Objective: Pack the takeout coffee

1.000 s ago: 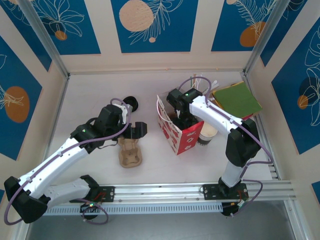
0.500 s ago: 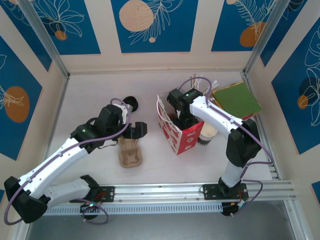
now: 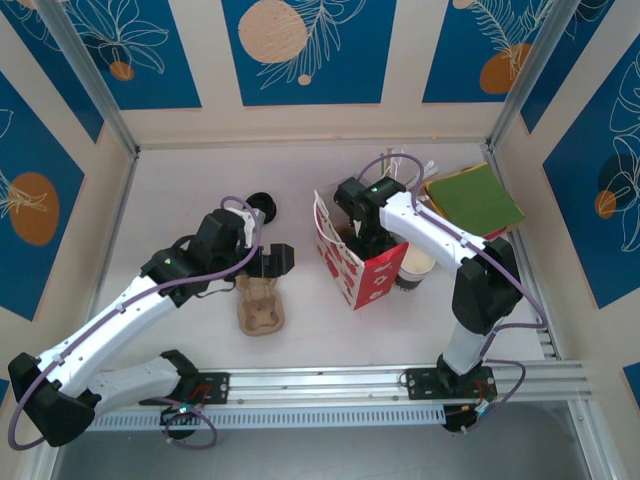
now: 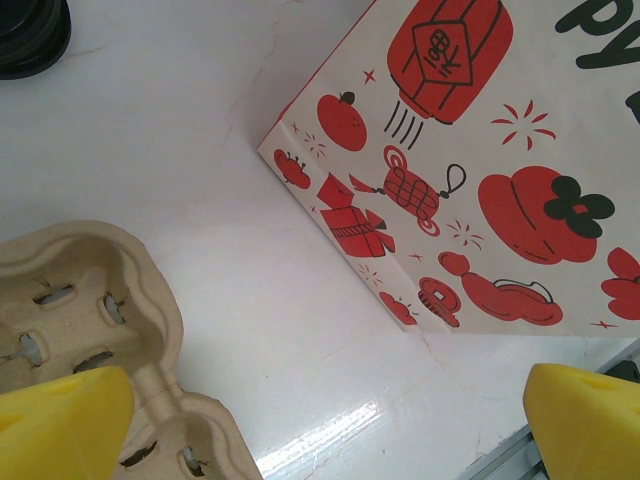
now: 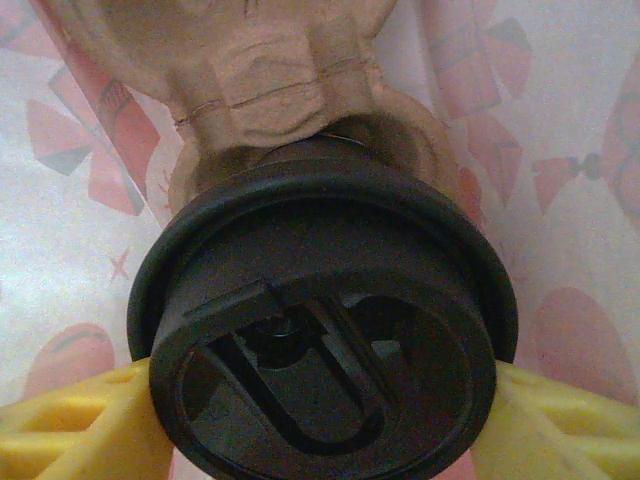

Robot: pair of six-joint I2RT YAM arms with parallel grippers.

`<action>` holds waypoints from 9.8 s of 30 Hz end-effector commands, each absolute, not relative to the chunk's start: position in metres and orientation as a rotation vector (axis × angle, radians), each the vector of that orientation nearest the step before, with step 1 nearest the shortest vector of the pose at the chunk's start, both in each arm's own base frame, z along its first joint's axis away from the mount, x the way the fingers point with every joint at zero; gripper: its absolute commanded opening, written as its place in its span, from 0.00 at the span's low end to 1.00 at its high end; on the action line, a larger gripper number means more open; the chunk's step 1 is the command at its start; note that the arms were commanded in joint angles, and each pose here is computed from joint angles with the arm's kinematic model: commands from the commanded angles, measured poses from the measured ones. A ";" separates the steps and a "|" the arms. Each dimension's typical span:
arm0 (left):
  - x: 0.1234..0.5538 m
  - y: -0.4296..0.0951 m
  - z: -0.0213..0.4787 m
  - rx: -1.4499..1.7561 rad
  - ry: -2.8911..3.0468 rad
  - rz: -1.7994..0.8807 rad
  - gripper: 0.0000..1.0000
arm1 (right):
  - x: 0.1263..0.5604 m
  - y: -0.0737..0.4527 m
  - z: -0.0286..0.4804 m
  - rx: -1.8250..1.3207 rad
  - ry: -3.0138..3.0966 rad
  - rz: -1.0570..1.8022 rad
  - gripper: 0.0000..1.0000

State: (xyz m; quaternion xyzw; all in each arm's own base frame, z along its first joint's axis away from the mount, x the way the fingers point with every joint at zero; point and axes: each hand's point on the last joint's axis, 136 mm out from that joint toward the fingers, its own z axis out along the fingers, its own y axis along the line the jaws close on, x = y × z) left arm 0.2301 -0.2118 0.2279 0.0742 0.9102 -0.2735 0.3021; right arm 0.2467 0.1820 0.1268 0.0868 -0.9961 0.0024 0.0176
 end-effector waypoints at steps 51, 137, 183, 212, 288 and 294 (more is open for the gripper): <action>0.224 -0.231 0.246 0.273 2.348 -0.893 1.00 | 0.243 0.179 0.108 0.240 -3.021 0.052 0.72; 0.225 -0.231 0.244 0.287 2.349 -0.878 1.00 | 0.241 0.184 0.133 0.230 -3.060 0.071 0.89; 0.226 -0.231 0.245 0.283 2.349 -0.875 1.00 | 0.243 0.186 0.143 0.228 -3.080 0.071 0.90; 0.226 -0.231 0.242 0.284 2.355 -0.870 1.00 | 0.242 0.188 0.148 0.230 -3.090 0.052 0.90; 0.230 -0.219 0.242 0.239 2.362 -0.808 1.00 | 0.256 0.199 0.202 0.230 -3.208 -0.003 0.83; 0.230 -0.217 0.241 0.236 2.362 -0.802 1.00 | 0.258 0.199 0.211 0.222 -3.233 -0.006 0.72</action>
